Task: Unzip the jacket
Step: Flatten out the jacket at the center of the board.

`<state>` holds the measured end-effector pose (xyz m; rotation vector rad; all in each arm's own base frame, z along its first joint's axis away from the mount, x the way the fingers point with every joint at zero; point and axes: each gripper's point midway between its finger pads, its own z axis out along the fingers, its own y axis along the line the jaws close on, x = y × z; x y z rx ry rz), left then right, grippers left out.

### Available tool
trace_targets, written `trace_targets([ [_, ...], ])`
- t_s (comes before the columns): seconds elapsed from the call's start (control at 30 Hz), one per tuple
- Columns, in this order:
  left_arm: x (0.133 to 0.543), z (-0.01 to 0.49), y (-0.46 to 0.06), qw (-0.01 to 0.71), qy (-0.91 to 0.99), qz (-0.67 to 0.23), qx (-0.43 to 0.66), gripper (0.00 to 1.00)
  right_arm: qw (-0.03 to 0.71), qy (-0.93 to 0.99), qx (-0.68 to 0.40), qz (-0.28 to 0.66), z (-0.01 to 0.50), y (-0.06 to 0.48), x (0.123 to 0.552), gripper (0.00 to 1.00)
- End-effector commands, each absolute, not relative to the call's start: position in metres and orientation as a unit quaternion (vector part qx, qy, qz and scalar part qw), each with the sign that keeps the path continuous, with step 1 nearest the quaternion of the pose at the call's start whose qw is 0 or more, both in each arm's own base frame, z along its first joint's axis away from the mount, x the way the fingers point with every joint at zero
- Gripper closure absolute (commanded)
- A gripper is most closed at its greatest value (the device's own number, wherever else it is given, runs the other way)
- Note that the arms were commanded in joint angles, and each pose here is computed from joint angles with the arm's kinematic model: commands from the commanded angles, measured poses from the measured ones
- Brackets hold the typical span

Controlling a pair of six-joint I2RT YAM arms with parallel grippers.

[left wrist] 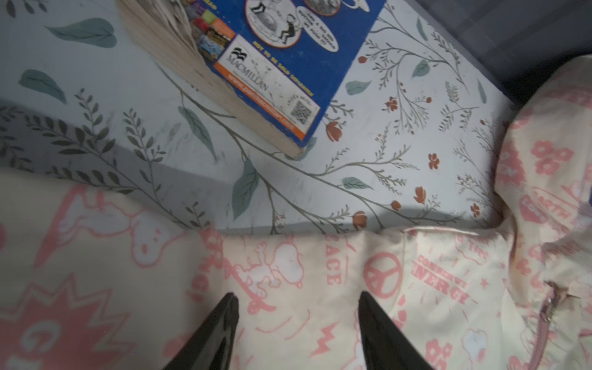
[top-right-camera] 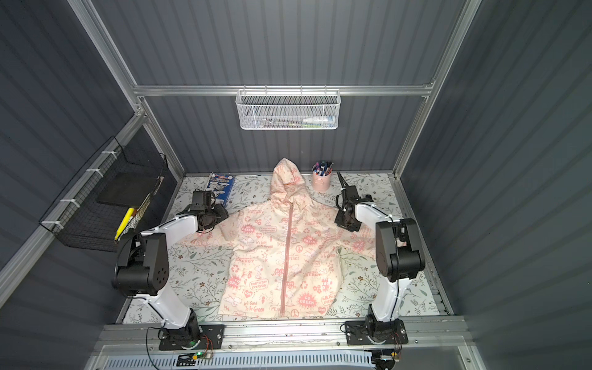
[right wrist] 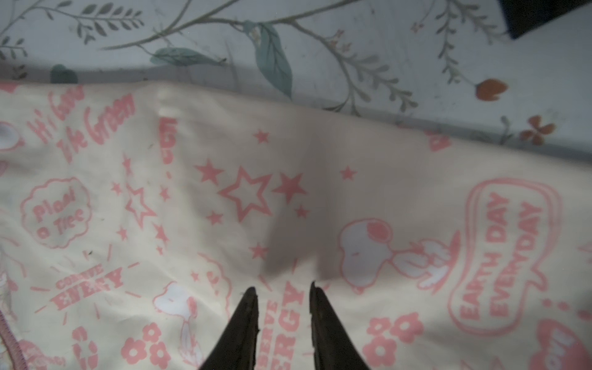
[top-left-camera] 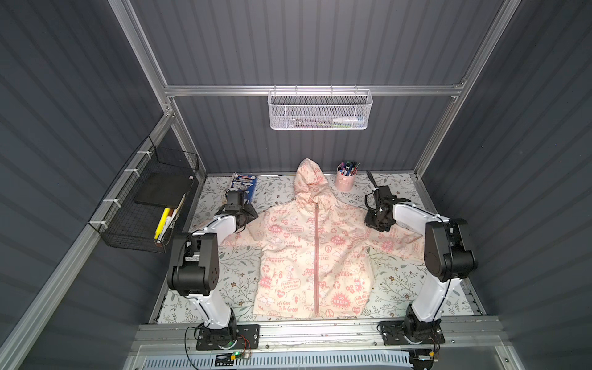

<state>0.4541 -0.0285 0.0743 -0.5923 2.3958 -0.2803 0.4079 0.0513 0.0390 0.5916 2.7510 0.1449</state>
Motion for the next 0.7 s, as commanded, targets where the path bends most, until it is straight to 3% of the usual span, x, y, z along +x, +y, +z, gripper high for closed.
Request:
trace_targets([
  [0.0,0.458,0.070,-0.010,0.315,0.911,-0.093,-0.249,0.39,0.127,0.955,0.262,0.063,0.030,0.035,0.403,0.72],
  [0.43,0.417,0.020,0.022,0.228,0.913,-0.054,-0.335,0.34,0.074,0.939,0.333,0.040,0.010,0.004,0.380,0.78],
  [0.67,0.391,0.009,0.023,0.209,0.894,-0.087,-0.386,0.34,0.069,0.932,0.353,0.043,0.005,-0.004,0.374,0.80],
])
